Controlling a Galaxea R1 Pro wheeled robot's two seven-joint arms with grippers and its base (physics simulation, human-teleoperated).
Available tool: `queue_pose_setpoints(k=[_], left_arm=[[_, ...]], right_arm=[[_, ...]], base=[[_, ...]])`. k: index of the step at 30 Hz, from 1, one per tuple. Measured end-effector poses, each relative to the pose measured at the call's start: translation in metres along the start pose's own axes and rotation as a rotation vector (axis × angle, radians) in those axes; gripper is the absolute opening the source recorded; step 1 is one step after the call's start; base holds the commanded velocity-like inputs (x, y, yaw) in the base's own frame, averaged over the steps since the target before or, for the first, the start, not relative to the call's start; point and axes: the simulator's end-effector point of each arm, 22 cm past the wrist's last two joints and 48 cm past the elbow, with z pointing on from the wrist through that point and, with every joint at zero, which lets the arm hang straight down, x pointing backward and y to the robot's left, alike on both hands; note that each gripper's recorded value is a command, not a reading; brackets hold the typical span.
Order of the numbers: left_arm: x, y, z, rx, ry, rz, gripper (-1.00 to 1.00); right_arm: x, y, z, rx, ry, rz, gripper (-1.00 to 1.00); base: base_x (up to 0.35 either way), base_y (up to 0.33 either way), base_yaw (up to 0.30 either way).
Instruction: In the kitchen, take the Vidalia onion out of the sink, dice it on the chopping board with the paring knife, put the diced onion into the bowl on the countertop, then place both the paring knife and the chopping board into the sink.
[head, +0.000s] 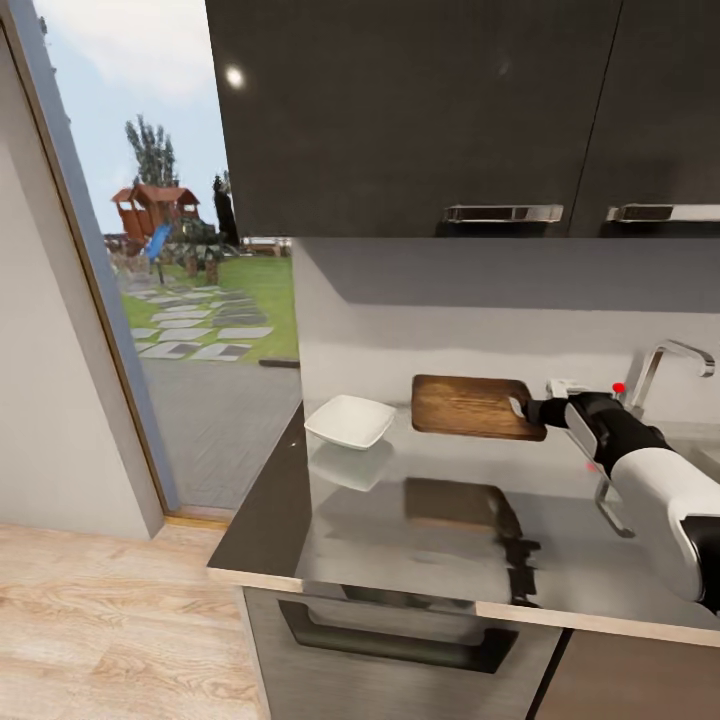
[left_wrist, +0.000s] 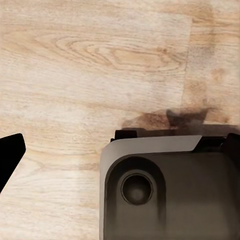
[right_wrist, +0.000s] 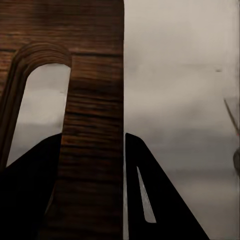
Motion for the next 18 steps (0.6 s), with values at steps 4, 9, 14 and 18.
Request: queue_pose_setpoints(k=[4,9,14,18], left_arm=[[-0.001,0.0,0.0,-0.001,-0.002,-0.002,1.0],[-0.001,0.001,0.0,-0.002,-0.002,-0.003,1.0],[-0.002,0.001,0.0,-0.004,-0.004,-0.004,1.0],[-0.002,0.001,0.0,-0.004,-0.004,-0.004,1.0]], right_arm=[[0.0,-0.011,0.001,0.047,-0.006,-0.001,-1.0],[0.01,-0.031,0.001,0.137,0.011,0.002,-1.0],[0.027,-0.04,0.004,0.17,0.048,0.008,-1.0],[0.031,-0.041,0.005,0.174,0.056,0.011,-1.0]], base=[[0.0,0.0,0.0],[0.0,0.0,0.0],[0.0,0.0,0.0],[0.0,0.0,0.0]])
